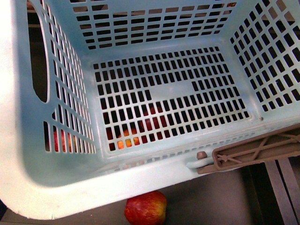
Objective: Pick lemon and mango into basket
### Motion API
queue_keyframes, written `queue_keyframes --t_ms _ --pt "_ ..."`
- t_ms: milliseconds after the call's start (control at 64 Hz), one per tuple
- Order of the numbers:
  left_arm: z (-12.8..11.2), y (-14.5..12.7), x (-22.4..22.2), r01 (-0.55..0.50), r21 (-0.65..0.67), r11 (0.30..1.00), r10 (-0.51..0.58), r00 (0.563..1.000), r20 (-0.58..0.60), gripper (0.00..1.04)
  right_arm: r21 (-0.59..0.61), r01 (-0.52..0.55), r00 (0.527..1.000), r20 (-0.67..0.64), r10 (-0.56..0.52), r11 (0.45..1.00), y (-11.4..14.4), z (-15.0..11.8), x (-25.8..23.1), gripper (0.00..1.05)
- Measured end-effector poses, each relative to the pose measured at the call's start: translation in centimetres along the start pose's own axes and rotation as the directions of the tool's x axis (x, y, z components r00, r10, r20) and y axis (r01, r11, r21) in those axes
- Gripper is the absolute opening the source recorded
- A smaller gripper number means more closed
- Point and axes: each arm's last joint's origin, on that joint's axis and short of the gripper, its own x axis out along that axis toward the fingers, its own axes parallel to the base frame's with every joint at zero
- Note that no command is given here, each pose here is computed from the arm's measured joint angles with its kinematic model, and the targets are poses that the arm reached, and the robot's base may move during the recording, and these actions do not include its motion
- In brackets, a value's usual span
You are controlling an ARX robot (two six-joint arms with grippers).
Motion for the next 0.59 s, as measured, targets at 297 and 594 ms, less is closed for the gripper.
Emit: queue_keyframes --t_ms 297,594 --pt "0.0 0.0 0.0 -0.001 0.0 1.0 0.001 1.0 0.001 0.05 -0.057 0.02 0.999 -0.025 -0.022 0.998 -0.1 -0.9 0.1 0.9" --pt "0.0 0.0 0.0 0.0 0.0 1.0 0.0 1.0 0.0 0.05 -0.113 -0.014 0.998 -0.065 0.007 0.993 -0.4 -2.1 -0.8 0.62"
